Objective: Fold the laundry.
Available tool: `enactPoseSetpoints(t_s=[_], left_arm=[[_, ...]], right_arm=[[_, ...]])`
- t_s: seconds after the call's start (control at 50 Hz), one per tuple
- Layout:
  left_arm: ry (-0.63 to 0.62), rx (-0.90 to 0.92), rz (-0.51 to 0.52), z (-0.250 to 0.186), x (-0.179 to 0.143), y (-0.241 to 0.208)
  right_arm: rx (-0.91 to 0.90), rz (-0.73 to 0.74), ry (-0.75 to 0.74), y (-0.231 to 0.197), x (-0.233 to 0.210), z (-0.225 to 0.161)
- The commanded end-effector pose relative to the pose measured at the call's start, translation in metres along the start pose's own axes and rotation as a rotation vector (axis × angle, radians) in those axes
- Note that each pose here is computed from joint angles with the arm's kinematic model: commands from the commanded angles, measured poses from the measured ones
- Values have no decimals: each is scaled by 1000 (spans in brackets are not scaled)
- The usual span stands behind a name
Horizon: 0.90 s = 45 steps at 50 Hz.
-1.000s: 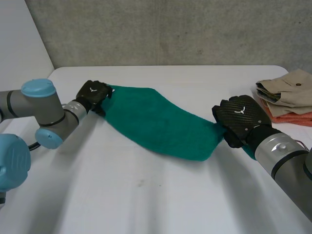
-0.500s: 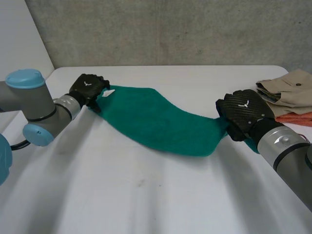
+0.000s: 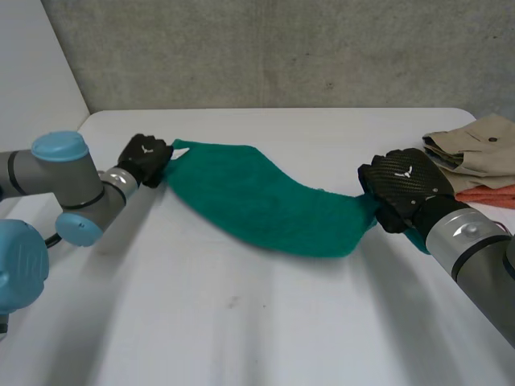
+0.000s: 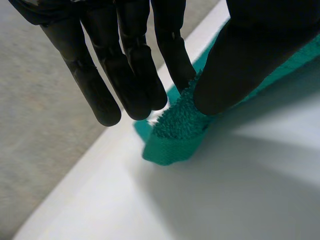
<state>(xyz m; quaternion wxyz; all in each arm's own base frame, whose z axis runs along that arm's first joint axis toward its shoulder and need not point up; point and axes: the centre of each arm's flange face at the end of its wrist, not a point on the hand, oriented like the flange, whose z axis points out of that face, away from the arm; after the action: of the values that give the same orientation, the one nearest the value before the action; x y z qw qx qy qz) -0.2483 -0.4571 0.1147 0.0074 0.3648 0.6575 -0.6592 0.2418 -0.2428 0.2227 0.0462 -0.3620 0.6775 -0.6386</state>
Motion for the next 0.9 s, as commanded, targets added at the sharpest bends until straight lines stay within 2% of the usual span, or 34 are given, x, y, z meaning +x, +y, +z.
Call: enactPoseSetpoints(t_s=[0.02,0.12,0.2,0.28,0.36,0.44,0.56,0.66,0.74,0.9], left_arm=[[-158,21,2,-19,-25,-50],[-152,63,-34,-53,-21,-93],[-170,132,-60,-104,-30,-144],[-193,182,-67,-143,-37,-174],[-209,226,-76,-172,-39,-196],[-187,201,-103,-187,-36,-199],[-111,40,-140,-171,-17,-163],[-44,-99,-160,-132,5,-111],[-50,-160,-164,-99,12,-78],[-141,-51,-139,-60,1,-77]], right_arm=[[15,-3,15,-5,5,4],[41,-23,33,-20,14,8],[26,-28,53,-35,31,6],[-25,-30,64,-47,51,1],[-43,-49,33,-61,60,-5],[-65,-75,-12,-67,64,-7],[-156,-79,-62,-39,66,21],[-249,-38,-111,-1,59,57],[-296,-13,-102,25,53,82],[-177,39,-23,30,33,119]])
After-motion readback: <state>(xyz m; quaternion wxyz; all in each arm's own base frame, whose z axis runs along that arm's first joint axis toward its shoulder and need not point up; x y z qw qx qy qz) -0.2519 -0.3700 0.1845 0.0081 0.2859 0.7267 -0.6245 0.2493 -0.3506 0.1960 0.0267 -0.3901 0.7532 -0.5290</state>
